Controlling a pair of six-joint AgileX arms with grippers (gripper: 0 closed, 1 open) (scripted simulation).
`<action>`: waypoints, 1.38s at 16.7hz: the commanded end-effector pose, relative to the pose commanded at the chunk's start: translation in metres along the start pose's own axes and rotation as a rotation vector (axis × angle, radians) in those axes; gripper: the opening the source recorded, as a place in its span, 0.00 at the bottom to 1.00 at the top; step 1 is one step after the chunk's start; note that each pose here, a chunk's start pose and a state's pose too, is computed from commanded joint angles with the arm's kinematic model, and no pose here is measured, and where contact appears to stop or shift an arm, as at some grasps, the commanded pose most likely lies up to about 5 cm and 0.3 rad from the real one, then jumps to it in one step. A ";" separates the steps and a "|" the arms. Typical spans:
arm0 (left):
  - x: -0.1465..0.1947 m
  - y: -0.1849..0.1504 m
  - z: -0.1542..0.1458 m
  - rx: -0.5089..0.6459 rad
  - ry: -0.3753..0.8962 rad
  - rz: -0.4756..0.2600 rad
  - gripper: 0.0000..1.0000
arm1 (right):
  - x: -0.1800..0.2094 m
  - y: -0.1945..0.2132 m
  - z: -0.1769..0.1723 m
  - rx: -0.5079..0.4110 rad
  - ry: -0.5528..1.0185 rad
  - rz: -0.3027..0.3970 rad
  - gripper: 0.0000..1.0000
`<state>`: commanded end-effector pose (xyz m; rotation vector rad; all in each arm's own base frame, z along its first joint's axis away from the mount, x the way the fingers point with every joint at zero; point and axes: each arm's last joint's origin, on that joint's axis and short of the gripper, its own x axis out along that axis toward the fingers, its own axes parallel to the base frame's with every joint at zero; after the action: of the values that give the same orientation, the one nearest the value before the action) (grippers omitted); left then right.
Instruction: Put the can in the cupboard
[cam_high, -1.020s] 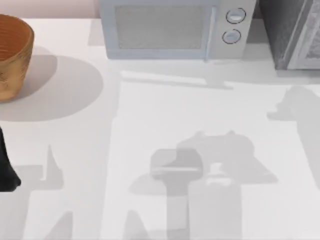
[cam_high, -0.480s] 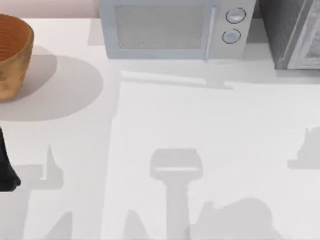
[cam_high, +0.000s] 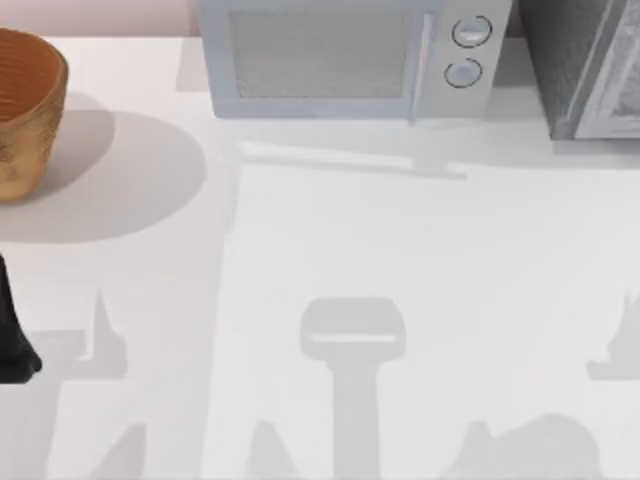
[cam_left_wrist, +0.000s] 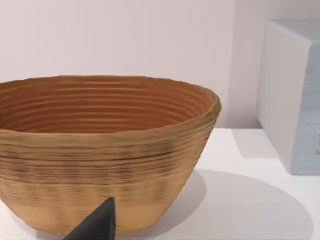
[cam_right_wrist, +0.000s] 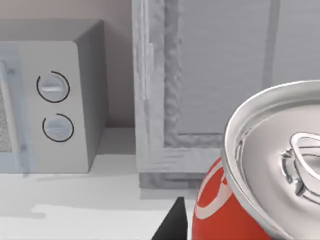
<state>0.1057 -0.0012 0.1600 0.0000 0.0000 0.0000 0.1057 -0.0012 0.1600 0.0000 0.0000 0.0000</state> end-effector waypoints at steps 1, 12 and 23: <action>0.000 0.000 0.000 0.000 0.000 0.000 1.00 | 0.000 0.000 0.000 0.000 0.000 0.000 0.00; 0.000 0.000 0.000 0.000 0.000 0.000 1.00 | 0.009 0.005 0.071 -0.001 0.067 0.008 0.00; 0.000 0.000 0.000 0.000 0.000 0.000 1.00 | 0.104 0.033 0.316 0.001 -0.008 0.004 0.00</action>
<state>0.1057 -0.0012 0.1600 0.0000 0.0000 0.0000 0.2099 0.0314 0.4757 0.0010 -0.0083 0.0035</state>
